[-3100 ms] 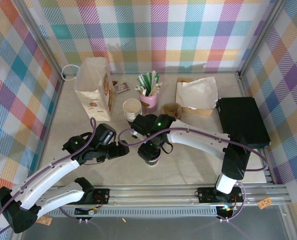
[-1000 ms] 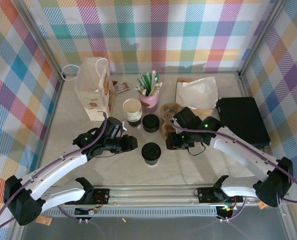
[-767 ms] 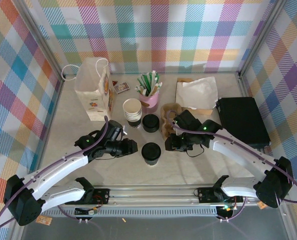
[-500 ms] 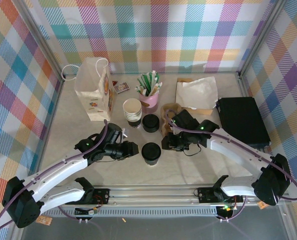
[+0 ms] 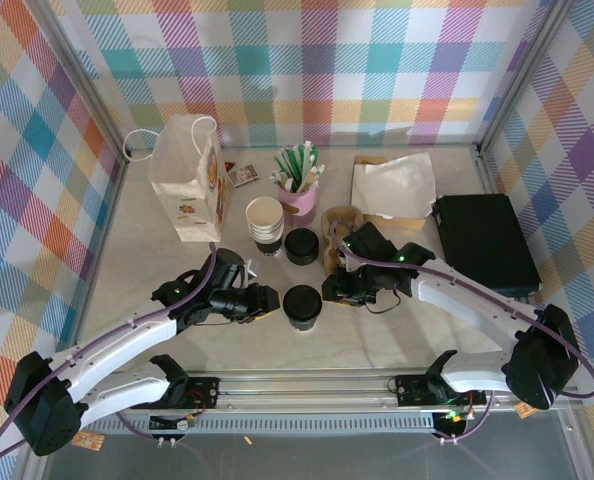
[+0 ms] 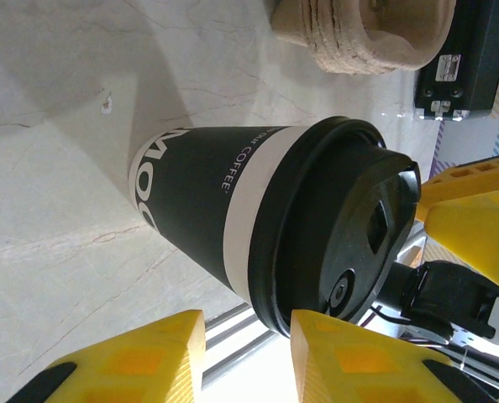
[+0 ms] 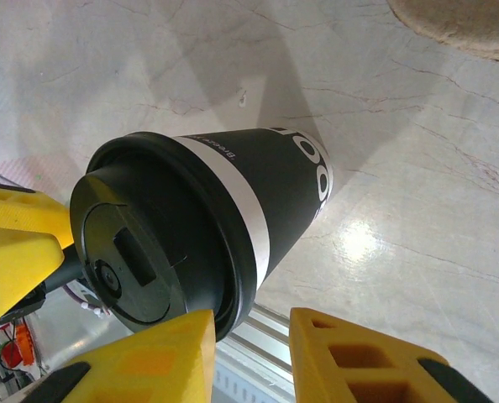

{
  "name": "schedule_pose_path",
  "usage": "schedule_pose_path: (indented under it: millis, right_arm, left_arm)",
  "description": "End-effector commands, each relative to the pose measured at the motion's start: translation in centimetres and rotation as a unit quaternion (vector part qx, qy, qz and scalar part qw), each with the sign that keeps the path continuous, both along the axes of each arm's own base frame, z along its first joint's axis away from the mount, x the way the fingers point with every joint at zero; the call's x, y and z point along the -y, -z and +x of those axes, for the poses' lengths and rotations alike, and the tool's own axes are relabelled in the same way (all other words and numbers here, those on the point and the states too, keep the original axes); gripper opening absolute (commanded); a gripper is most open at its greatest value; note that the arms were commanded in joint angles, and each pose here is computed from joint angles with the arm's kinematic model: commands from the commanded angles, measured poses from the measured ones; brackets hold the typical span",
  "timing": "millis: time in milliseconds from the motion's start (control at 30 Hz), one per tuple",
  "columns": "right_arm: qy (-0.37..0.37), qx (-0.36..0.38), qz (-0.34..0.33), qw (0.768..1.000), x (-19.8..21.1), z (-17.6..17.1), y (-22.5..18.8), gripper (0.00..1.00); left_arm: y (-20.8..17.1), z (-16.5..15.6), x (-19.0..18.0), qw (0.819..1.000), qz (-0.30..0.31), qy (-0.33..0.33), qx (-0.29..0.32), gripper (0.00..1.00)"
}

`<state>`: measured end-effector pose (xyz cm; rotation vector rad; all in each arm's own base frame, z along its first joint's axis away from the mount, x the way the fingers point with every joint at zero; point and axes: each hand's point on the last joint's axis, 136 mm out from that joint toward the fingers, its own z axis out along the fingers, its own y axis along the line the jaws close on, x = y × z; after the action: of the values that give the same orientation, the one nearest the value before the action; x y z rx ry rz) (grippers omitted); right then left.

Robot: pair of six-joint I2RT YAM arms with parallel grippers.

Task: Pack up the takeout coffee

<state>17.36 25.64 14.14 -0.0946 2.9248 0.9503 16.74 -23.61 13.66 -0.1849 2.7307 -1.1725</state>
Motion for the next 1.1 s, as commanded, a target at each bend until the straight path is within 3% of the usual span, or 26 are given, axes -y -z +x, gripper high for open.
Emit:
schedule_pose_path:
  millis: [0,1067]
  right_arm:
    - [0.005,-0.016,0.011,1.0,-0.2,-0.1,0.3,0.3]
    - [-0.004,-0.046,0.025,0.999,-0.9,-0.4,1.5,0.28]
  left_arm:
    - [-0.1,0.0,0.3,1.0,-0.015,0.0,-0.009,0.32]
    - [1.1,0.2,0.7,0.999,-0.011,-0.005,-0.032,0.26]
